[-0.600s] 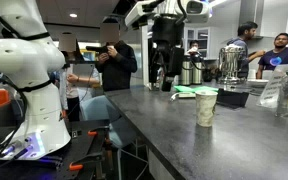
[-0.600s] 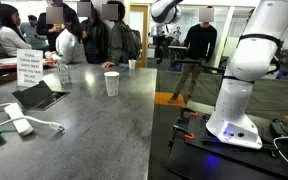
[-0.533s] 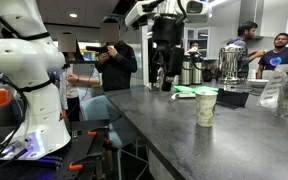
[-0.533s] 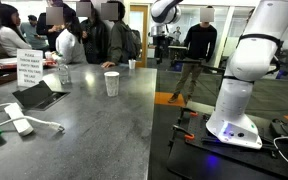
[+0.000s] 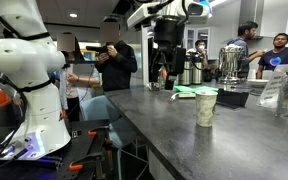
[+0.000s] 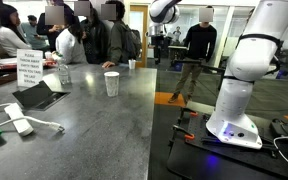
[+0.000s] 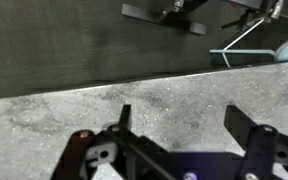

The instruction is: Pick the marker from the cup and put it on the table

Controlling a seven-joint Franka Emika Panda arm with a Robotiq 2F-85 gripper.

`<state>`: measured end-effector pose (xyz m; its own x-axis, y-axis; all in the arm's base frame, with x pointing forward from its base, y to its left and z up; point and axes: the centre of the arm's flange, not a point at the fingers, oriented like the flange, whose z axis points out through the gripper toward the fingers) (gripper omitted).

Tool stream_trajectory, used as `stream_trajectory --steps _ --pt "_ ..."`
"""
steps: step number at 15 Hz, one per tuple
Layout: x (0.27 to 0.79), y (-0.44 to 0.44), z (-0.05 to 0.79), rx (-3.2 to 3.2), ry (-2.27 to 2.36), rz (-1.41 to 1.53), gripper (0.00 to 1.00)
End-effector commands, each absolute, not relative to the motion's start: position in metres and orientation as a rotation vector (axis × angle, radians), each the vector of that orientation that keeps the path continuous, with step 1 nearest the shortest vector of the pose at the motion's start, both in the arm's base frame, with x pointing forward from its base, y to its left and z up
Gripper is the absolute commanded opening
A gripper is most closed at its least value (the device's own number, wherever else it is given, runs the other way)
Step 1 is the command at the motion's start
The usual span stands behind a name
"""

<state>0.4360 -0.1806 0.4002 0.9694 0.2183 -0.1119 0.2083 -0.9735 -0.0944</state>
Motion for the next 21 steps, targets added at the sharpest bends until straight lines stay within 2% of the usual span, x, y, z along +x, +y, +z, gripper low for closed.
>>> stream_trajectory --steps 1,14,15,16,18,21 --pt "0.457 -0.164 0.398 -3.055 -0.534 0.111 1.00" --pt "0.591 -0.091 0.388 -2.771 -1.393 -0.097 1.00" --pt "0.598 -0.083 0.386 -2.734 -1.446 -0.115 0.99" --pt "0.604 -0.077 0.385 -2.703 -1.493 -0.124 0.93" --pt "0.616 -0.067 0.384 -2.637 -1.587 -0.134 0.88" --pt "0.628 -0.056 0.380 -2.549 -1.718 -0.126 0.85"
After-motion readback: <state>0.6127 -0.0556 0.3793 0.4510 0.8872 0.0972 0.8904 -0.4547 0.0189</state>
